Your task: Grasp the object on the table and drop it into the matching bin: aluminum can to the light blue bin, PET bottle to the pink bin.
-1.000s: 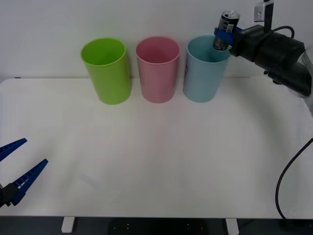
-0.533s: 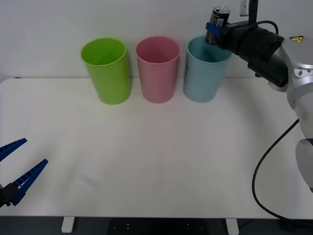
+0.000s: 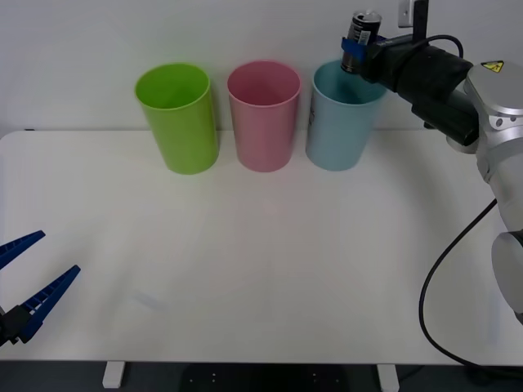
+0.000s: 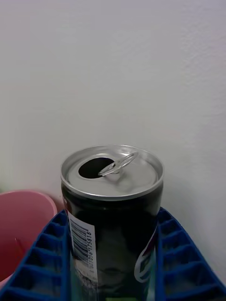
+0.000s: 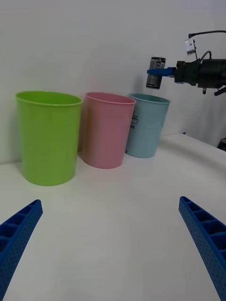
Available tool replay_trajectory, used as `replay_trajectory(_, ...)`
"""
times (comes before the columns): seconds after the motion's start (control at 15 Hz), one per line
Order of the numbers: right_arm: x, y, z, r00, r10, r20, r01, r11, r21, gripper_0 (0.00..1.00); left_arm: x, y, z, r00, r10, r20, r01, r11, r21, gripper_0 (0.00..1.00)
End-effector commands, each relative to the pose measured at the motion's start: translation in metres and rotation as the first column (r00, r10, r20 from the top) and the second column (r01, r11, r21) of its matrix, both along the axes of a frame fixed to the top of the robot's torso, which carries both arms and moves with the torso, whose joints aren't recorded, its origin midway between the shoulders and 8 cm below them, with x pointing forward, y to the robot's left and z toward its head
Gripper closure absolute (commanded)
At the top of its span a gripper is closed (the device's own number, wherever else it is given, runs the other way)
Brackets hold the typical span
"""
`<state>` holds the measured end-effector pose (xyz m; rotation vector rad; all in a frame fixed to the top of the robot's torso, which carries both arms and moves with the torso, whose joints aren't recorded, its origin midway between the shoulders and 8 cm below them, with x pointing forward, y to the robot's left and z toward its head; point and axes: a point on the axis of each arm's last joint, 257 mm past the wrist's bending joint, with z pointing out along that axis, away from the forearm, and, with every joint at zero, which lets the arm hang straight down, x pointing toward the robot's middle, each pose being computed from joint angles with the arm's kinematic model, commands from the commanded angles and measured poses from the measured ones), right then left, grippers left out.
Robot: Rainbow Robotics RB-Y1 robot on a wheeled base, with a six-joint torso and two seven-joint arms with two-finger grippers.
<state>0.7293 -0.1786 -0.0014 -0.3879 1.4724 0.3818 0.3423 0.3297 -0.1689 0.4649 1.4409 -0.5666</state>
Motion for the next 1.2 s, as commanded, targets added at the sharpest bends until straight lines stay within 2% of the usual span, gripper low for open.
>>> replay_trajectory(0.07, 0.000, -0.002, 0.001, 1.000, -0.003, 0.010, 0.003, 1.000, -0.015, 0.00, 0.000, 0.000, 0.000, 1.0000, 0.000, 0.000, 0.000, 1.000, 0.000, 0.00)
replay_trajectory(0.67, -0.001, -0.001, 0.003, 1.000, 0.005, 0.019, -0.005, 1.000, -0.010, 0.00, 0.000, 0.000, 0.000, 1.0000, 0.000, 0.000, 0.000, 1.000, 0.000, 0.00)
replay_trajectory(1.2, -0.021, -0.016, -0.007, 0.996, 0.088, 0.003, -0.088, 0.996, 0.003, 0.00, 0.000, 0.000, 0.000, 1.0000, 0.000, 0.000, 0.000, 1.000, 0.000, 0.00)
